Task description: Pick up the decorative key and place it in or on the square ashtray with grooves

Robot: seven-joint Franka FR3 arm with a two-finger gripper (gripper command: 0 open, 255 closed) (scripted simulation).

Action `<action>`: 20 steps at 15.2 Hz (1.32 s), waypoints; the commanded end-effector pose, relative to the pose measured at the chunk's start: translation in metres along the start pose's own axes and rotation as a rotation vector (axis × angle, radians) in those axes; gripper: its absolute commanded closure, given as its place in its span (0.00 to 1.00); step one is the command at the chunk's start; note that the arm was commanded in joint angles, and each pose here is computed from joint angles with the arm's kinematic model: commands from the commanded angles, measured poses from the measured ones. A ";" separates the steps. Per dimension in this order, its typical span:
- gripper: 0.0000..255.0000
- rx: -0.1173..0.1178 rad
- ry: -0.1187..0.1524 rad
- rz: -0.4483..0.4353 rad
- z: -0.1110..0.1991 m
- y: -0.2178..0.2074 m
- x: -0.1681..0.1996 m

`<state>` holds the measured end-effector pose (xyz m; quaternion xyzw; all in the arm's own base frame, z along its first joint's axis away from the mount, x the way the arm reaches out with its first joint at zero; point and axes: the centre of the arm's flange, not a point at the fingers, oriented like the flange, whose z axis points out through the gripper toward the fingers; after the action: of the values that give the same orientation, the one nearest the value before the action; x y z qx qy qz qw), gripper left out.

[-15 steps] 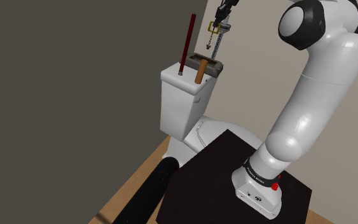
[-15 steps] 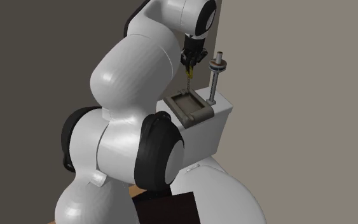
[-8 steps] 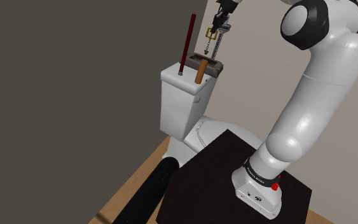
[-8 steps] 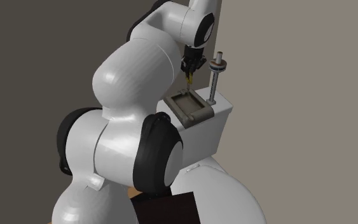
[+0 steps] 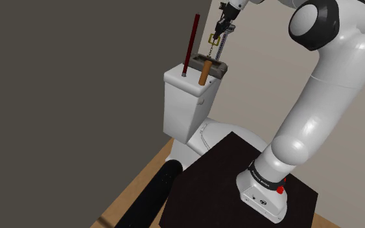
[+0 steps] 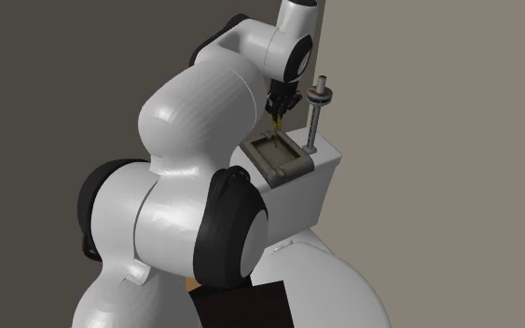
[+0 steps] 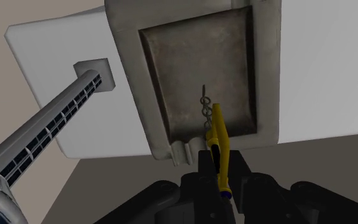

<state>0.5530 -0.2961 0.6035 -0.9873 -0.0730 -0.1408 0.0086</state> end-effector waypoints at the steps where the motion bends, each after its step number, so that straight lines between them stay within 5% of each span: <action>1: 1.00 0.000 0.000 0.000 0.000 0.000 0.000; 4: 1.00 0.000 0.000 0.000 0.000 0.000 0.000; 5: 0.00 0.000 0.000 0.000 0.000 0.000 0.000; 10: 0.00 0.000 0.000 0.000 0.000 0.000 0.000; 14: 0.00 0.000 0.000 0.000 -0.050 0.000 0.000; 20: 0.00 0.000 0.000 0.000 -0.050 0.000 0.000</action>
<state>0.5390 -0.2980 0.6509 -0.9873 -0.0730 -0.1409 0.0085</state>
